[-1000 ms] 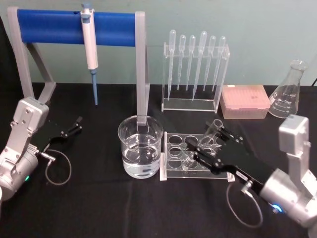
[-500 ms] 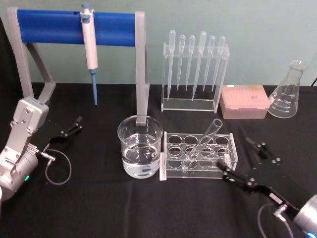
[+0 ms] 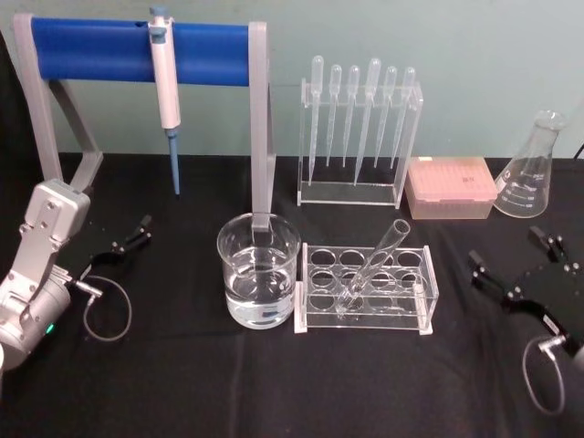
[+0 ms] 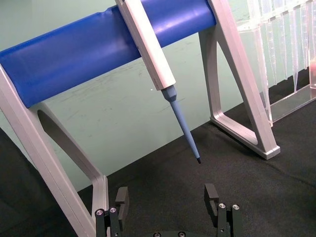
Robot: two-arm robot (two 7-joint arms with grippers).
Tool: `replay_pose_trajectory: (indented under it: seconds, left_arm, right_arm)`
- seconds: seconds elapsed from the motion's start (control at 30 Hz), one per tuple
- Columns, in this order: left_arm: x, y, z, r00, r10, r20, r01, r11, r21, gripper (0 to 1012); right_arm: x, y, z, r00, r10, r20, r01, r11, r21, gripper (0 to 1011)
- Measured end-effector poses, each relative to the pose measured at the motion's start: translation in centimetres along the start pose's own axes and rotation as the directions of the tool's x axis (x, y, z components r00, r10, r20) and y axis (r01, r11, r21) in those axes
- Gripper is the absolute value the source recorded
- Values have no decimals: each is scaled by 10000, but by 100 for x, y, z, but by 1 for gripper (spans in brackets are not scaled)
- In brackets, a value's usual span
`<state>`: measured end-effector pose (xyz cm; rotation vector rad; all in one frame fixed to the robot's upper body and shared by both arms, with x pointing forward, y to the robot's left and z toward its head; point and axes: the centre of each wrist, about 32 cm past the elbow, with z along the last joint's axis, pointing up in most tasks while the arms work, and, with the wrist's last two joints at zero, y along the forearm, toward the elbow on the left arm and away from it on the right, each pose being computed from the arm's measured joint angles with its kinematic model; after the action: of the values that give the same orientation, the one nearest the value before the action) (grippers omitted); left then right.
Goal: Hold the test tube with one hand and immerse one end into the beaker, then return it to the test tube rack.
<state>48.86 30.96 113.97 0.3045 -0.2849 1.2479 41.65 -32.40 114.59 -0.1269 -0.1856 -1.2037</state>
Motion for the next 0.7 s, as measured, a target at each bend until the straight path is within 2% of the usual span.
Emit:
replay_pose_trajectory:
  seconds: [0.07, 0.2, 0.33, 0.43, 0.57, 0.7]
  left_arm:
    - [0, 0, 0, 10000, 0, 1, 0, 10000, -1, 1000]
    - [0, 0, 0, 10000, 0, 1, 0, 10000, -1, 1000]
    - [0, 0, 0, 10000, 1, 1, -1, 10000, -1, 1000]
    - [0, 0, 0, 10000, 1, 0, -1, 10000, -1, 1000]
    - [0, 0, 0, 10000, 0, 1, 0, 10000, 0, 1000]
    - [0, 0, 0, 10000, 1, 0, -1, 10000, -1, 1000]
  right_arm:
    - [-8, 100, -41, 9986, -371, 375, 374, 9993, -98, 1003]
    - [-25, 237, -110, 9946, -682, 787, 707, 9971, -297, 1003]
    - [-49, 422, -217, 9923, -699, 1019, 748, 9962, -450, 1003]
    - [-78, 504, -257, 9908, -630, 1195, 692, 9964, -481, 1003]
    - [-114, 566, -260, 9885, -566, 1400, 633, 9970, -436, 1002]
    - [-116, 564, -262, 9885, -569, 1400, 636, 9970, -439, 1002]
